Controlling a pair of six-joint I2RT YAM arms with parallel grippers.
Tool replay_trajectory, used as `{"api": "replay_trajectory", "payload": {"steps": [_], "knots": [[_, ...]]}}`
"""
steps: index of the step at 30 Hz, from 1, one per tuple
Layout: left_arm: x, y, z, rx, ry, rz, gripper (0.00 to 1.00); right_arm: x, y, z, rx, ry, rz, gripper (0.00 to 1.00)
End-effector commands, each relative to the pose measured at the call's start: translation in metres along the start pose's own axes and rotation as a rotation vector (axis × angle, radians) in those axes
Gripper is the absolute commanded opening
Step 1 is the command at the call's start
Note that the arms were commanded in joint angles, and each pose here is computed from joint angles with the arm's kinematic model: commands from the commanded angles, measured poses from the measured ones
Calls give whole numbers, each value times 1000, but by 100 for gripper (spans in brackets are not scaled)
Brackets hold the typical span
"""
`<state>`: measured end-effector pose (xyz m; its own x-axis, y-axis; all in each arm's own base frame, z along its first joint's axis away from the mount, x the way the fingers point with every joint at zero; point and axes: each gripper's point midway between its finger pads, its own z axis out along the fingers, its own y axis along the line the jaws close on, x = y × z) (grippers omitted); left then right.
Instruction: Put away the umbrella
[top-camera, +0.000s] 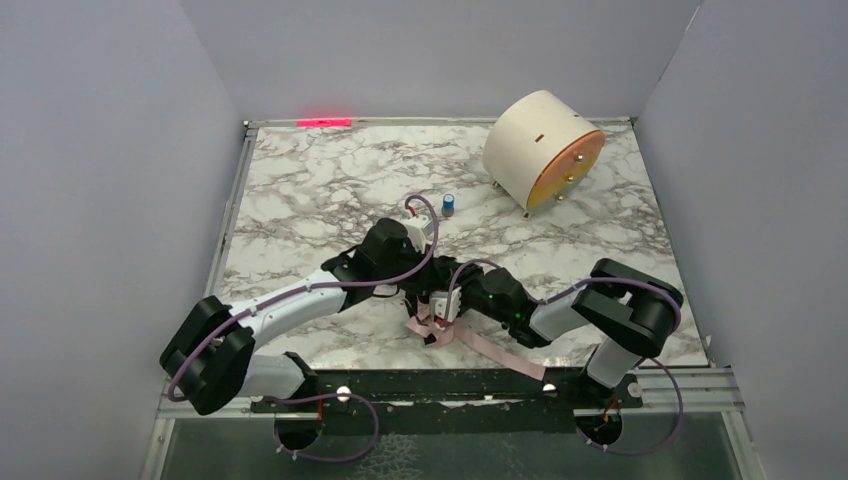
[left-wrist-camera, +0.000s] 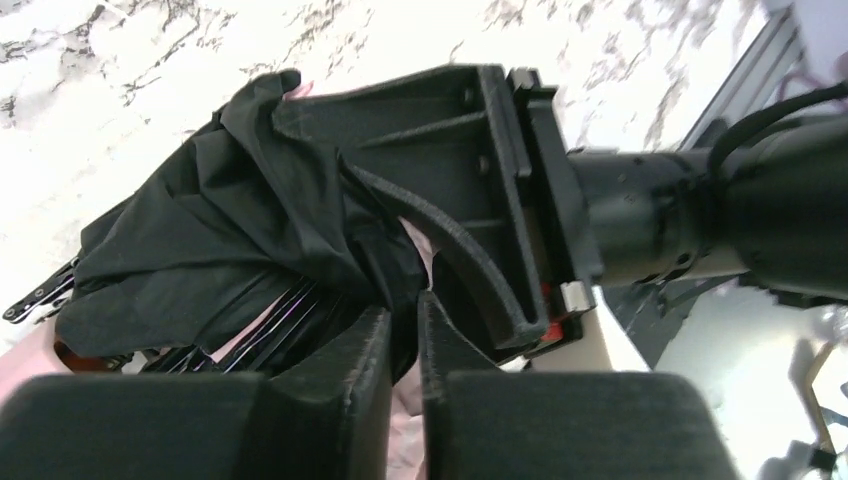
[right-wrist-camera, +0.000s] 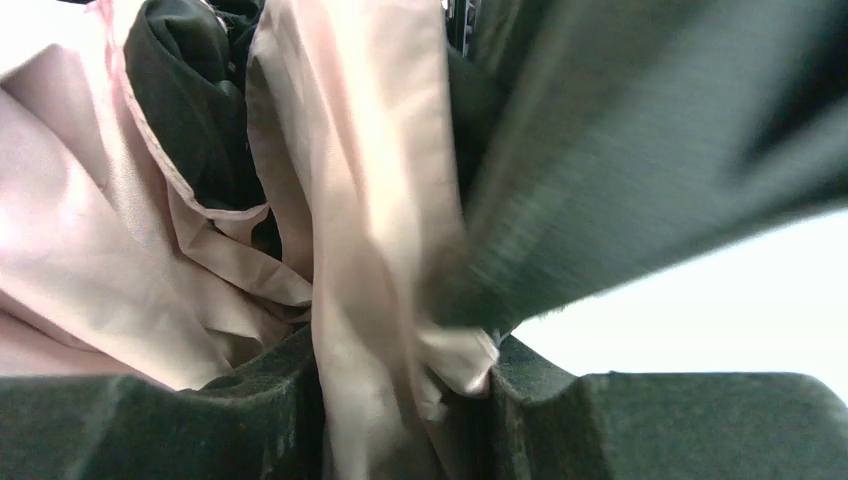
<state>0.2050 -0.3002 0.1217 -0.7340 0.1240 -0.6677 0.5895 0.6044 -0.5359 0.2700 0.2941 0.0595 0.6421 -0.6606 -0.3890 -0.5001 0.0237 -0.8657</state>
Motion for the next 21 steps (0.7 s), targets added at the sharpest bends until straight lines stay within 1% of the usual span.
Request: {"api": "replay_trajectory", "payload": {"steps": [1, 2, 5, 10, 14, 18, 21], "knots": [[16, 10, 3, -39, 64, 29, 4, 11, 11, -3, -24, 51, 3, 21], [14, 11, 3, -47, 63, 33, 0, 12, 12, -3, -25, 52, 6, 21], [1, 18, -5, -111, 16, 40, 0, 14, 14, -5, -29, 60, 6, 21], [-35, 22, -39, -176, -174, 19, 0, 15, 18, -6, -39, 64, 13, 21], [-47, 20, -65, -193, -288, 10, 0, 15, 18, -5, -38, 63, 19, 21], [-38, 26, -78, -222, -314, -17, 0, 15, 18, -5, -39, 63, 21, 21], [-32, 16, -76, -151, -309, -13, 0, 14, 18, -5, -40, 60, 17, 21]]}}
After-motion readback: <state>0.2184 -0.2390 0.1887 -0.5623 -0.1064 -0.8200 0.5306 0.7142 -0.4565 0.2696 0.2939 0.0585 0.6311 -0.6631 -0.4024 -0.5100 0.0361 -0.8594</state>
